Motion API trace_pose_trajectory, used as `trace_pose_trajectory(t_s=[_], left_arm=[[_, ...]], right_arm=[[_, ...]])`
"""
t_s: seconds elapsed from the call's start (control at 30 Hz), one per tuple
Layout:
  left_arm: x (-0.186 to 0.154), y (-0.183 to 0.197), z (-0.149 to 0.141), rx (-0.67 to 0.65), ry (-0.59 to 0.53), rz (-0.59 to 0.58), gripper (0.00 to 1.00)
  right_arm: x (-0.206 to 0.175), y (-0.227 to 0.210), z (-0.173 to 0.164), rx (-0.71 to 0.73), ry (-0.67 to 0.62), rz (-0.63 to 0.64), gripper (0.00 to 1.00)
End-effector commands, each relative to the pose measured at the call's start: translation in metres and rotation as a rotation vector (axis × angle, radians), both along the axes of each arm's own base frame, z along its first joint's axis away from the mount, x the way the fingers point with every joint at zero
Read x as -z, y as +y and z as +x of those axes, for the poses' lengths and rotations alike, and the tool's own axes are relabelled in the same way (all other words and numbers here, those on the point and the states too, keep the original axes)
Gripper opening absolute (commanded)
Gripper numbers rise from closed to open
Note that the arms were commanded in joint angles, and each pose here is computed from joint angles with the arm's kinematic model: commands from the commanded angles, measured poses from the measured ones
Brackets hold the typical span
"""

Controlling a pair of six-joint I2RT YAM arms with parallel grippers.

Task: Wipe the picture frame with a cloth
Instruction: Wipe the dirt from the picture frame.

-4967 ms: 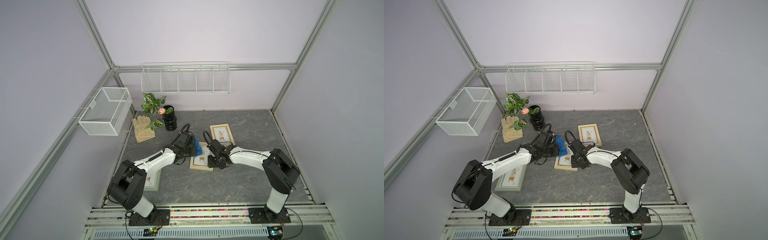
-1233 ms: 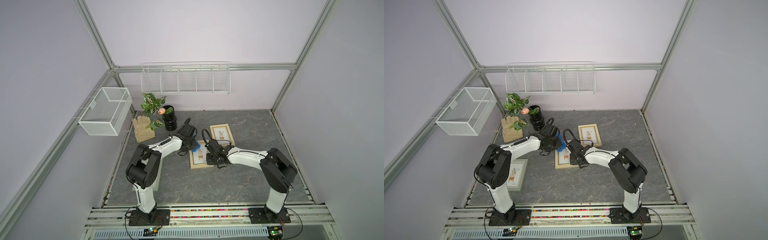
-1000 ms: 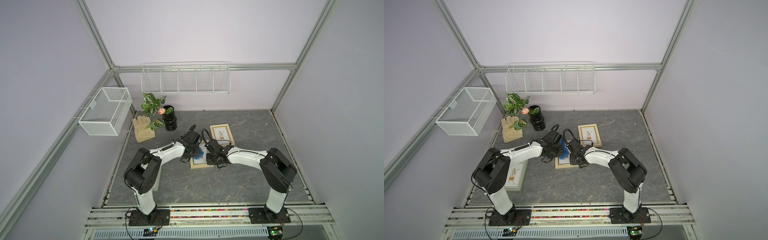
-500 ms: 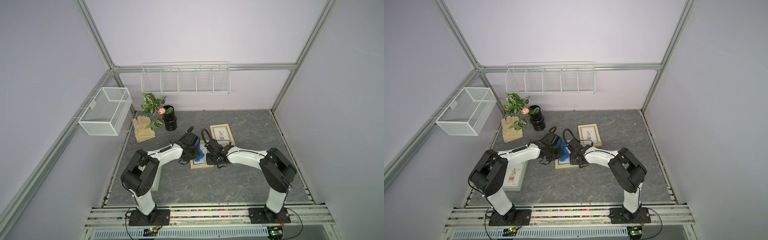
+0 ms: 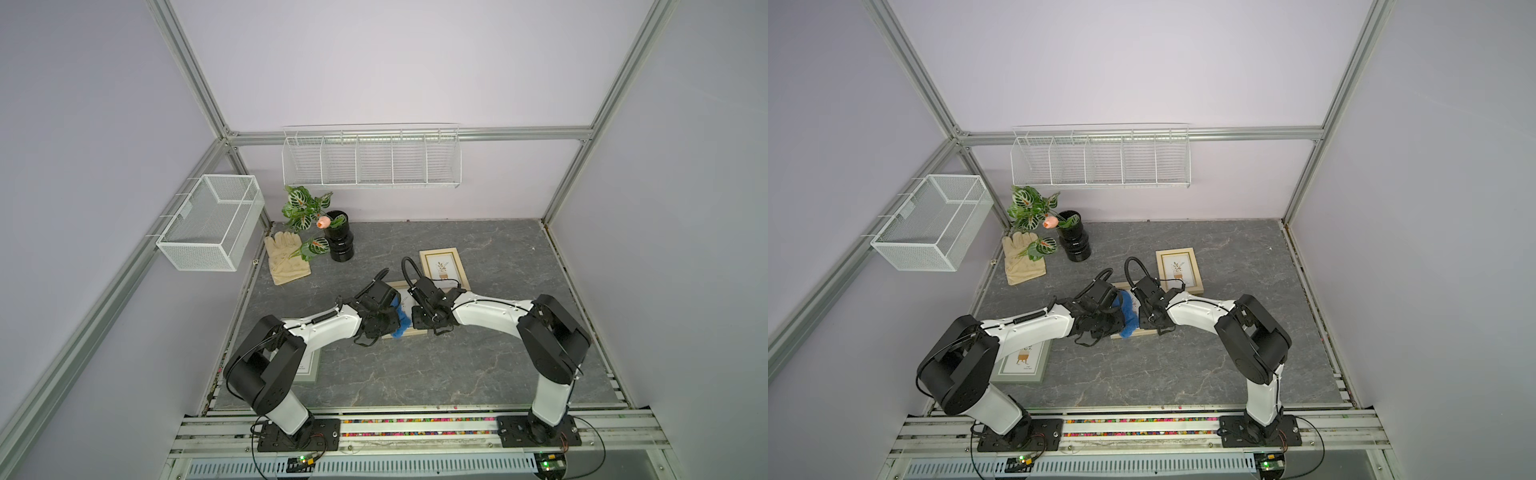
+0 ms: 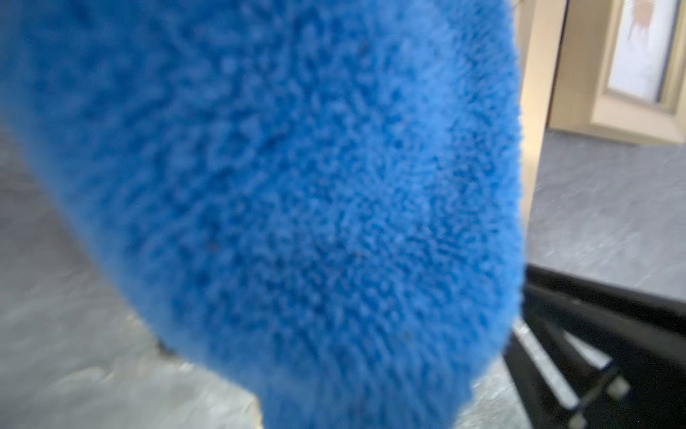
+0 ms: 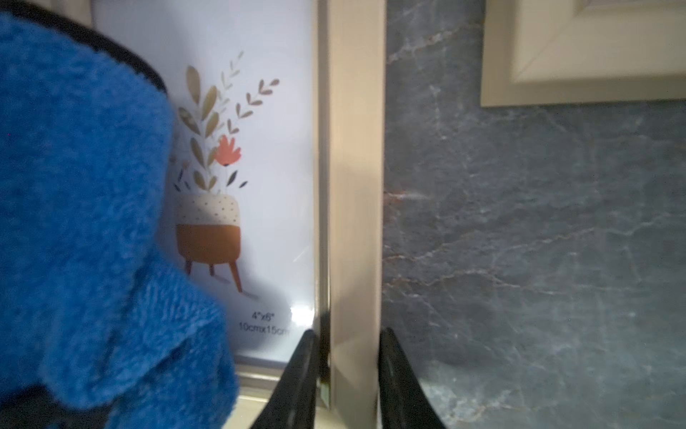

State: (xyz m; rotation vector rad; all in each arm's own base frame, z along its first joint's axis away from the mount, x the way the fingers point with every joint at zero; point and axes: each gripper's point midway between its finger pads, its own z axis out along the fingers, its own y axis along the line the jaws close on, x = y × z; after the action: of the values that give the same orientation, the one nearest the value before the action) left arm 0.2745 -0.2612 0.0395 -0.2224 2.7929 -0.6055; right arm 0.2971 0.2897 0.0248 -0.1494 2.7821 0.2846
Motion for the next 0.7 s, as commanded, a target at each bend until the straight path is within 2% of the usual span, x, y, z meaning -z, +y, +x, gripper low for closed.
trace_pose_trajectory(t_s=[0.0, 0.1, 0.17, 0.3, 0.4, 0.47, 0.57, 0.67], left_arm=[[0.032, -0.010, -0.006, 0.020, 0.108, -0.005, 0.00], [0.024, -0.041, -0.006, 0.045, 0.103, -0.092, 0.00], [0.027, -0.043, -0.013, 0.041, 0.121, -0.100, 0.00], [0.036, 0.006, -0.026, -0.027, 0.132, 0.008, 0.00], [0.032, 0.049, -0.034, -0.057, 0.124, 0.121, 0.00], [0.026, 0.064, -0.037, -0.050, 0.114, 0.174, 0.00], [0.019, 0.056, -0.037, -0.026, 0.103, 0.160, 0.00], [0.015, 0.028, -0.035, 0.014, 0.087, 0.127, 0.00]], right_arm=[[0.037, -0.029, -0.027, 0.026, 0.123, -0.119, 0.27], [0.038, -0.024, -0.028, 0.023, 0.126, -0.102, 0.26], [0.039, -0.023, -0.027, 0.023, 0.128, -0.102, 0.26], [0.039, -0.029, -0.027, 0.035, 0.119, -0.121, 0.26], [0.039, -0.033, -0.027, 0.037, 0.117, -0.136, 0.25], [0.040, -0.033, -0.027, 0.037, 0.117, -0.137, 0.26], [0.041, -0.032, -0.027, 0.041, 0.117, -0.130, 0.25], [0.042, -0.031, -0.026, 0.043, 0.118, -0.128, 0.25]])
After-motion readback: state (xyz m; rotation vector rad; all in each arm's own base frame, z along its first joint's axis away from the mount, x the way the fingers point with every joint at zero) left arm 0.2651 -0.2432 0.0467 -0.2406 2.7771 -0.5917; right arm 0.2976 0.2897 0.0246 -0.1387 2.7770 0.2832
